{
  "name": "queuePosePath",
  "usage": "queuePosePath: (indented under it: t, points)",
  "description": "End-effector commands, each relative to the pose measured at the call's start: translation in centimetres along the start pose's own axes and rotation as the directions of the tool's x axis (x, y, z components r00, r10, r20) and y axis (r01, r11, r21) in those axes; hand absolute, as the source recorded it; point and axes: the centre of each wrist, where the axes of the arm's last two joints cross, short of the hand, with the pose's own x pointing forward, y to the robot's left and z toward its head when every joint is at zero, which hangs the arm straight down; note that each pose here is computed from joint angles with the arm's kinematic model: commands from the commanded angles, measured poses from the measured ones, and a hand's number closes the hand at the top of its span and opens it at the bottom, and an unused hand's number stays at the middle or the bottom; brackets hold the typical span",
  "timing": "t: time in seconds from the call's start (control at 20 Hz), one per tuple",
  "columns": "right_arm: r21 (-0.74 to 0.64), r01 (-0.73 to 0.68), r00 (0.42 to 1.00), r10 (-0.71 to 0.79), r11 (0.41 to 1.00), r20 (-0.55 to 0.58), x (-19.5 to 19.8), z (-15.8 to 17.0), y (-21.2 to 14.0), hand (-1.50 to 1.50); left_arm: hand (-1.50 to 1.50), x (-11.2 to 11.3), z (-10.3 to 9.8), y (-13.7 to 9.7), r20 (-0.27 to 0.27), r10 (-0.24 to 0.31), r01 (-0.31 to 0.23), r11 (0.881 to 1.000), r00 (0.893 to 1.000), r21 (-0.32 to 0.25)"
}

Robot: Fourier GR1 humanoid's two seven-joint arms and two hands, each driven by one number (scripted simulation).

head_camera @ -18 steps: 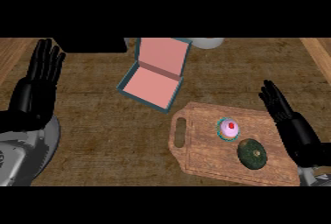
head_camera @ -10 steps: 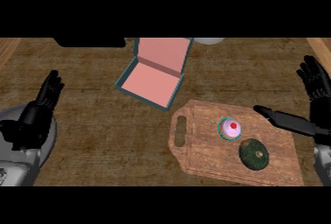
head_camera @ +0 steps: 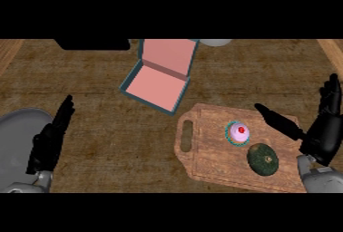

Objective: Pick the cupcake from the cutting board and place it in the cardboard box

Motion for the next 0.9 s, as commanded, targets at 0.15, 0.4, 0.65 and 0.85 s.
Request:
queuePosePath:
  t: [0.15, 0.4, 0.65, 0.85]
  points:
    - [0.236, -0.396, 0.911, 0.412, 0.887, -0.022, -1.2, 0.3, -3.5, -1.50, 0.00, -0.6, -0.1, 0.5, -0.035, -0.018, 0.019, 0.999, 0.999, 0.029]
    - [0.500, -0.518, 0.784, 0.619, 0.694, -0.045, 2.3, -0.2, -3.9, -1.50, 0.00, -0.5, 0.3, 0.2, -0.029, -0.024, 0.025, 1.000, 0.999, 0.015]
    - [0.690, -0.513, 0.681, 0.731, 0.511, -0.035, 7.0, 0.8, -2.5, -1.50, 0.00, 1.4, -0.6, 0.2, -0.015, -0.030, 0.030, 0.999, 0.999, -0.013]
    - [0.726, -0.487, 0.640, 0.764, 0.485, -0.080, 10.9, 0.9, -0.5, -1.50, 0.00, 0.9, 0.5, 0.0, 0.008, -0.018, 0.018, 1.000, 1.000, -0.022]
